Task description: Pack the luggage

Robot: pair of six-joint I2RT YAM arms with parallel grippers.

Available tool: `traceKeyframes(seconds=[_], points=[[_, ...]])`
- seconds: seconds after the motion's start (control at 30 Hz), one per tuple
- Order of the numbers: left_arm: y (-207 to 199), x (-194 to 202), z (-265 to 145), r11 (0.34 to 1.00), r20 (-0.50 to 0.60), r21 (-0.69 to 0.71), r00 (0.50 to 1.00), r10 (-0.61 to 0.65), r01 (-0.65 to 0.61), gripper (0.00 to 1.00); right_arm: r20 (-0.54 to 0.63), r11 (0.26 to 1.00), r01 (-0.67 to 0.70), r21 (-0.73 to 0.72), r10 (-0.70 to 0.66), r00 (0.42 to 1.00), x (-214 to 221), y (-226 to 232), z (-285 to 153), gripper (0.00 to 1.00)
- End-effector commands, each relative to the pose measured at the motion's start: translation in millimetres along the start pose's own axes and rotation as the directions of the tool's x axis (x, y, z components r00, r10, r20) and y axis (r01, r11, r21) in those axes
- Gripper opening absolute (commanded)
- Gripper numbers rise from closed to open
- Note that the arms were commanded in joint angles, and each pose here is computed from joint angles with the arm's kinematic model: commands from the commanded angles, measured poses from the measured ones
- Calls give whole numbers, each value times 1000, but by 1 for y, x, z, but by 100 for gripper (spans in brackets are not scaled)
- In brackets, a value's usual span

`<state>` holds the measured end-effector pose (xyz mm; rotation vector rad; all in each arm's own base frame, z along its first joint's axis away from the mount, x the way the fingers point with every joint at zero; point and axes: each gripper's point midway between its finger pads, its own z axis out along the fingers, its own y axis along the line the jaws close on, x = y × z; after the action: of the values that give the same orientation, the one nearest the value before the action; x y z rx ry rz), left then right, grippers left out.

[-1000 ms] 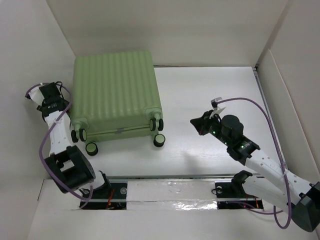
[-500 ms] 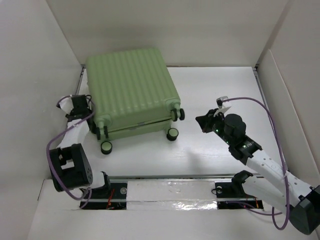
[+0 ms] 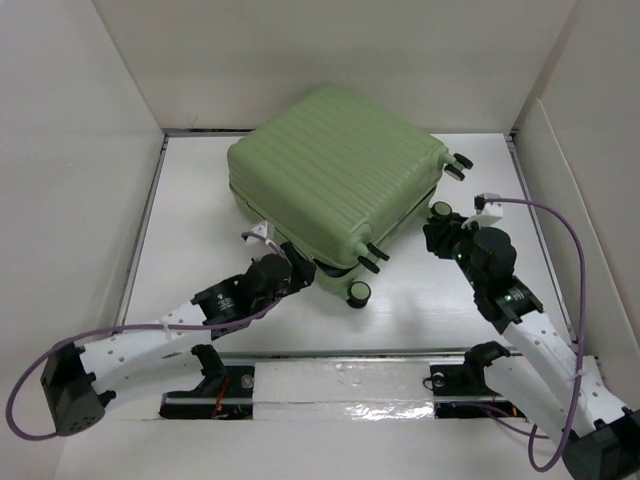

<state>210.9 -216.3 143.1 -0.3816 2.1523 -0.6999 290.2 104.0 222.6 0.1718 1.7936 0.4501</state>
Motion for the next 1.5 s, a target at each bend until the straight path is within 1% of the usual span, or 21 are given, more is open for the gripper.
traceKeyframes(seconds=[0.0, 0.07, 0.1, 0.13, 0.17, 0.23, 0.27, 0.3, 0.33, 0.4, 0.43, 0.5, 0.57, 0.67, 0.7, 0.8, 0.97, 1.13, 1.2, 1.3, 1.47], points=[[-34, -56, -32, 997, 240, -59, 969, 62, -49, 47, 33, 1000, -6, 27, 5, 999, -16, -2, 2, 45], [-47, -109, -54, 992, 415, -123, 907, 68, -18, 56, 16, 999, -4, 36, 4, 1000, -13, -3, 6, 49], [-51, -130, -55, 990, 468, -143, 881, 67, 1, 67, 26, 999, -17, 40, 16, 1000, -17, -4, 8, 49], [-73, -169, -61, 995, 558, -57, 829, -35, 80, 69, 23, 999, -20, 30, 19, 1000, -17, -1, 10, 48], [-85, -181, -53, 1000, 530, -18, 848, 12, -4, 70, 7, 999, -19, 35, 19, 1000, -13, -4, 16, 32], [-73, -265, -47, 994, 637, 65, 763, -110, 88, 69, -1, 999, -24, 23, 24, 1000, -16, 0, 21, 14], [-74, -270, -20, 992, 563, 107, 819, -112, 61, 68, -26, 999, -20, 36, 21, 999, -10, -2, 27, 2], [-61, -290, -9, 989, 566, 102, 811, -147, 108, 65, -38, 998, -22, 55, 25, 999, -9, -6, 29, 0], [-38, -331, -11, 988, 622, 65, 769, -151, 142, 64, -43, 998, -22, 59, 24, 999, -9, -6, 31, 0], [3, -344, 42, 984, 562, -79, 822, -86, 157, 64, -37, 997, -28, 74, 31, 999, -7, -9, 38, 0], [19, -373, 39, 973, 574, -137, 815, -75, 186, 64, -31, 996, -30, 88, 33, 999, -7, -14, 40, 0], [61, -375, 82, 948, 504, -256, 863, -38, 192, 64, -17, 995, -46, 87, 48, 999, -6, -14, 47, 1], [85, -400, 89, 937, 513, -304, 858, 8, 173, 65, -23, 994, -50, 97, 53, 998, -4, -16, 50, 2], [119, -413, 128, 932, 419, -328, 908, -5, 157, 65, -19, 990, -63, 129, 66, 998, -7, -19, 55, 2], [134, -397, 161, 931, 337, -337, 941, -19, 140, 66, 1, 989, -60, 134, 60, 998, -10, -20, 57, 3], [136, -393, 198, 949, 232, -306, 973, 1, 72, 67, 12, 986, -65, 150, 64, 998, -11, -24, 65, 3], [126, -381, 237, 982, 188, -174, 981, -37, 70, 68, -23, 984, -61, 169, 66, 998, -4, -26, 87, 4], [110, -333, 266, 993, 100, -105, 994, -50, 60, 67, -81, 979, -29, 201, 46, 996, 9, -30, 119, 4], [101, -337, 243, 990, 169, -112, 984, -62, 82, 67, -94, 980, -11, 199, 30, 995, 7, -28, 136, 4], [88, -307, 217, 985, 234, -25, 959, -163, 173, 67, -88, 984, 5, 176, 11, 996, -8, -17, 155, 4], [107, -219, 173, 962, 266, -52, 932, -246, 269, 68, -117, 997, 64, 46, -58, 991, -16, 14, 194, 6]])
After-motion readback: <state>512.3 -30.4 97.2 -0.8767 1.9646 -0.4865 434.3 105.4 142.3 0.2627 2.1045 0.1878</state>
